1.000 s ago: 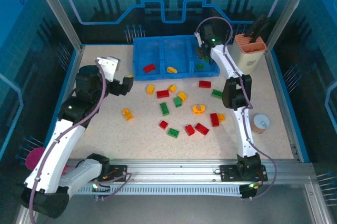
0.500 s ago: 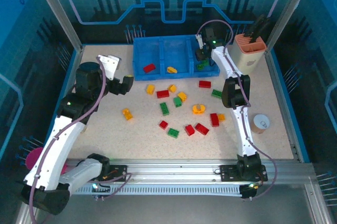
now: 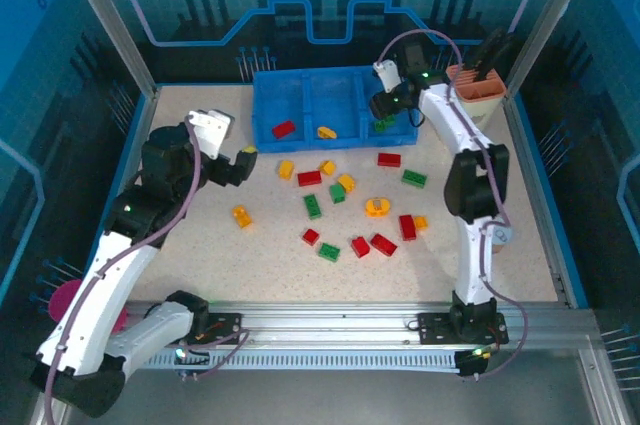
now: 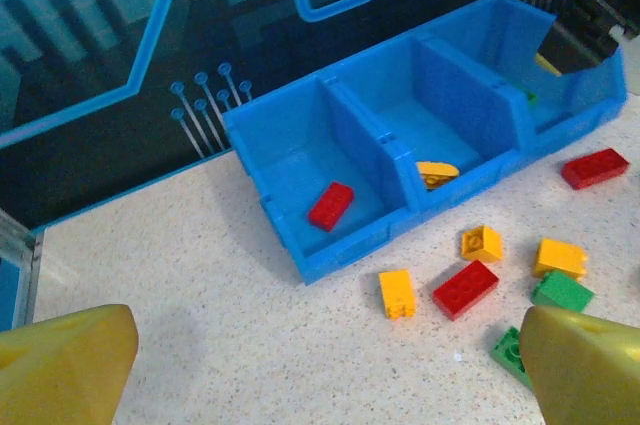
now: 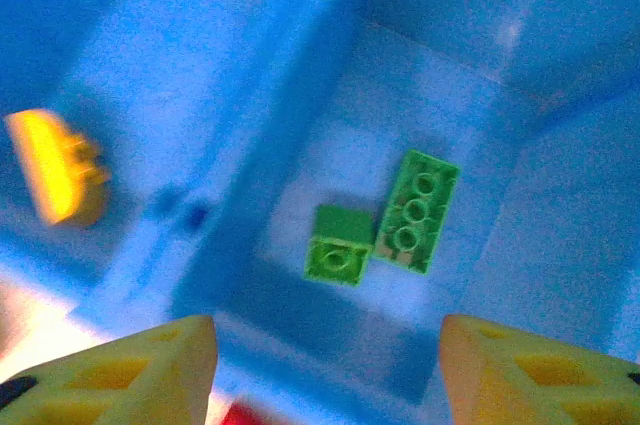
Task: Sort the legos into containers by color
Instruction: Place the lego in the container, then pick up the lego from the middle-right of the table.
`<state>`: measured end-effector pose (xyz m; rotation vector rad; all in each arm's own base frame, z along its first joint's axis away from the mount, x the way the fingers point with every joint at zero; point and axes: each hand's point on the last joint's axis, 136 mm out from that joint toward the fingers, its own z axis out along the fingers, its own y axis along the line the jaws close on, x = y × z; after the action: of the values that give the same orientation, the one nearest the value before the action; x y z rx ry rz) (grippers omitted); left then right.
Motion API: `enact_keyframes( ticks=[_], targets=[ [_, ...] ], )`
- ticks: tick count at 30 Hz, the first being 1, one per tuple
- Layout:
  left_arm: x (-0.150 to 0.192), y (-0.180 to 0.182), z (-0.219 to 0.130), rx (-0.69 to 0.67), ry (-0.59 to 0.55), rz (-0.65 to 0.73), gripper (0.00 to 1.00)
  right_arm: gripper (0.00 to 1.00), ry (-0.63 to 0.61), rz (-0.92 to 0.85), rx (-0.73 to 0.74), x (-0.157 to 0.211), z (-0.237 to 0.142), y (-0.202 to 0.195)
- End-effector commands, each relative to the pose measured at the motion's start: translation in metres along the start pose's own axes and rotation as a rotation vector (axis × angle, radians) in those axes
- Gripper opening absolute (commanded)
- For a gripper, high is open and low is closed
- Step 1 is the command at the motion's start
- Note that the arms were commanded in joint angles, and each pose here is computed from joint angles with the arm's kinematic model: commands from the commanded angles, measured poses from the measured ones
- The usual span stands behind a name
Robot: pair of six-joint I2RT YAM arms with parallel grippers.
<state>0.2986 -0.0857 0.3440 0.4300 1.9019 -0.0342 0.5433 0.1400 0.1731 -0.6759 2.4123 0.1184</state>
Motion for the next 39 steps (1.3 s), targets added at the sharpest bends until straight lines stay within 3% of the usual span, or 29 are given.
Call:
enact_keyframes(
  ticks=[1,7,11,26,39],
  targets=[
    [-0.010,-0.001,-0.006,-0.012,-0.050,0.052,0.99,0.60,0.002,-0.205,-0.180,0.021,-0.041,0.044],
    [-0.009,-0.012,-0.006,0.042,-0.060,0.026,0.99,0.67,0.084,-0.411,-0.283,0.101,-0.058,0.070],
    [-0.011,-0.016,-0.005,0.055,-0.067,0.027,0.99,0.69,0.179,-0.462,-0.298,0.135,-0.059,0.069],
    [-0.016,-0.036,-0.005,0.110,-0.056,0.090,0.99,0.69,0.320,-0.447,-0.292,0.174,-0.047,0.009],
    [-0.009,-0.042,0.006,0.128,-0.017,0.121,0.99,0.68,0.336,-0.351,-0.408,0.188,-0.003,0.010]
  ],
)
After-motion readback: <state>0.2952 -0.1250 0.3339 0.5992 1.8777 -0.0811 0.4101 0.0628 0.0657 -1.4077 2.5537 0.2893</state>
